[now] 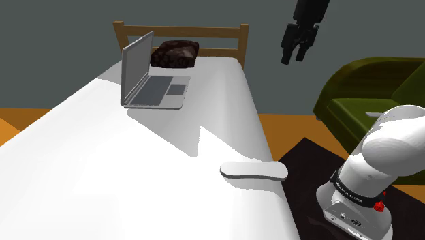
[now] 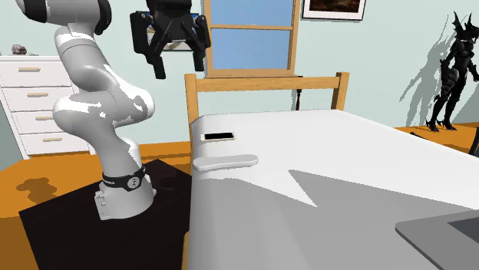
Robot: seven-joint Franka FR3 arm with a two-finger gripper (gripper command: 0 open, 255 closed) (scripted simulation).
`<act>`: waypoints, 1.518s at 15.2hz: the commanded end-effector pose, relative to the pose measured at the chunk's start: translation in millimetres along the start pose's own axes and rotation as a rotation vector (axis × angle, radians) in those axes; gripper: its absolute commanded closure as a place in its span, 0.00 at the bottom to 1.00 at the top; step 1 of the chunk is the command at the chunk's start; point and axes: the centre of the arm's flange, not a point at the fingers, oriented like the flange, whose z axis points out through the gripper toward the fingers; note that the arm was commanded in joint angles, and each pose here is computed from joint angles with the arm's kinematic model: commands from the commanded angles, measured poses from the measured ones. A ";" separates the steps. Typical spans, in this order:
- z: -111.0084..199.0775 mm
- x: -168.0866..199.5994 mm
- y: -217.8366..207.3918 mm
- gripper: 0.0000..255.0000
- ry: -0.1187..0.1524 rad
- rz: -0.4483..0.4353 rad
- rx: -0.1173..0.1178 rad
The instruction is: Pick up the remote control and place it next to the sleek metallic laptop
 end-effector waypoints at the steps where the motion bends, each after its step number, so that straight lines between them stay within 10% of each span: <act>1: 0.0 0.0 0.0 0.00 0.000 0.000 0.000; 23: 235.8 -54.4 -173.9 0.00 -0.037 -0.700 -0.105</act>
